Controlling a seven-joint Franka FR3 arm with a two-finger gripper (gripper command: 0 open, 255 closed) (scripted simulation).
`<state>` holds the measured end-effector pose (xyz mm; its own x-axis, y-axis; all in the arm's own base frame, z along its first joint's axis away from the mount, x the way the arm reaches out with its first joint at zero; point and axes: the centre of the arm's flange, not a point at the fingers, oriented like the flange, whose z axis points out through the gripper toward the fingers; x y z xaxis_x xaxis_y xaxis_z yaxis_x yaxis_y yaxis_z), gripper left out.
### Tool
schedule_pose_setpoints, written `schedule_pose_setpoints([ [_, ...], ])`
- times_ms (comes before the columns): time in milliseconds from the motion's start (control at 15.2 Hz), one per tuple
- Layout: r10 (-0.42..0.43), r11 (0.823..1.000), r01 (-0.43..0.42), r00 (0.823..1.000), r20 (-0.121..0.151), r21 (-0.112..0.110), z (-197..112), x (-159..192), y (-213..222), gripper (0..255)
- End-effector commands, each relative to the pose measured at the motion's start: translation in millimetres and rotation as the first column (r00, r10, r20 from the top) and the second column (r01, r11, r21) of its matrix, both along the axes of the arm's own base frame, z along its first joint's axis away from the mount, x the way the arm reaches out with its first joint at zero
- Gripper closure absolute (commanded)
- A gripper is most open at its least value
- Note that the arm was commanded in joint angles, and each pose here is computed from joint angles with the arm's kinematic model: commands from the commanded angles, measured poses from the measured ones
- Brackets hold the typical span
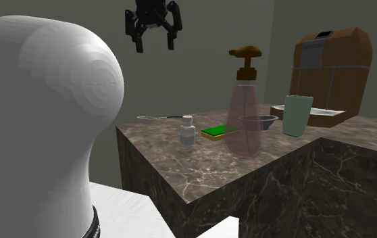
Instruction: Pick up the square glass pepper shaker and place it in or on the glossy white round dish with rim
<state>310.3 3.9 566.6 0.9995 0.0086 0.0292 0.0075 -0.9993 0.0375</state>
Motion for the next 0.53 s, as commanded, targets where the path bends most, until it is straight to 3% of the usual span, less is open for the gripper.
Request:
schedule_pose_setpoints([
  [0,0.000,1.000,0.000,1.000,0.000,0.000,0.0,0.0,0.0,0],
  [462,0.058,0.998,-0.058,0.998,-0.024,0.006,-79.6,34.7,-35.9,0],
])
